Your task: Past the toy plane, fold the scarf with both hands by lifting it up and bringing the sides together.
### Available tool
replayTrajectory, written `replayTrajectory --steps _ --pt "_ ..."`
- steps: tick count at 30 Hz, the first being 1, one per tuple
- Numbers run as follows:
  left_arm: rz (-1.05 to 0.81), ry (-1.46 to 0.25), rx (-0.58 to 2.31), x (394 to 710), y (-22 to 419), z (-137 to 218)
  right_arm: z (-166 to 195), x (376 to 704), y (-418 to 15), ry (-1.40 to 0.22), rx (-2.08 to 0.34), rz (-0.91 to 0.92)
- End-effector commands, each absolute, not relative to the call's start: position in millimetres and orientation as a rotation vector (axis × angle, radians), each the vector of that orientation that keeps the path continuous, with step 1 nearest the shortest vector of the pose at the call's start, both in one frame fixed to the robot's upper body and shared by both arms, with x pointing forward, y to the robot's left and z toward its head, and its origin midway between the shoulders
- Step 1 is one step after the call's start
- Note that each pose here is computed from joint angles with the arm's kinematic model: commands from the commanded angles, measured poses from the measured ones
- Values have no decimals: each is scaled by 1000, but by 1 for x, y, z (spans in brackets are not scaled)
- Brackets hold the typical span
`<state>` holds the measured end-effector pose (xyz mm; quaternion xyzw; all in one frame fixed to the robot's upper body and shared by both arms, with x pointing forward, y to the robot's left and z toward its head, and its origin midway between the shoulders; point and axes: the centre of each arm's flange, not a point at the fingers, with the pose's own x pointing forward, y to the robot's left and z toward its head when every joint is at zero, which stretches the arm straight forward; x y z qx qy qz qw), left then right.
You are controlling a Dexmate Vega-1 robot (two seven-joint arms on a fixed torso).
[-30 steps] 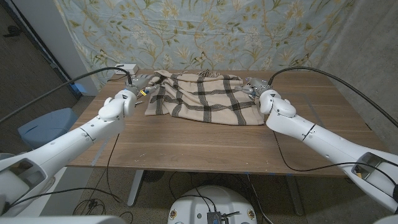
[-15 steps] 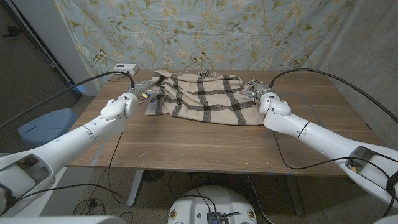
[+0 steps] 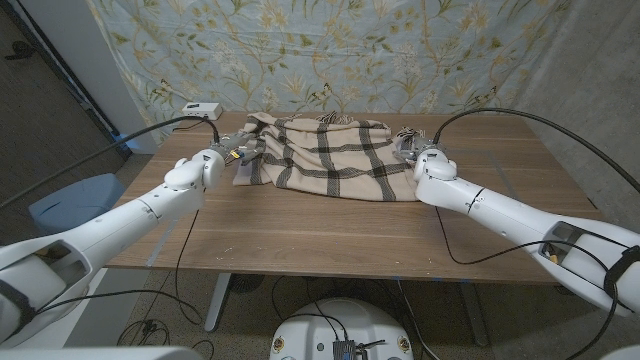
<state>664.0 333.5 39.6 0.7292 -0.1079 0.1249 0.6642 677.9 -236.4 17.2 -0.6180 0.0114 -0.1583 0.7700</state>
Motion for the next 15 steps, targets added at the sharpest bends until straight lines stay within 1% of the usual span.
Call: replayTrajectory --steps 1,6,9,12,15 --pt "282 -249 1662 671 333 41 16 694 -239 169 -1354 -334" --pt "299 -253 1694 672 331 43 16 701 -239 233 -1326 -279" --pt "312 -245 1717 673 329 44 17 703 -239 231 -1300 -262" --pt "316 -244 1727 674 329 45 19 702 -239 206 -1278 -247" --pt "326 -236 1734 675 328 45 21 699 -239 142 -1242 -218"
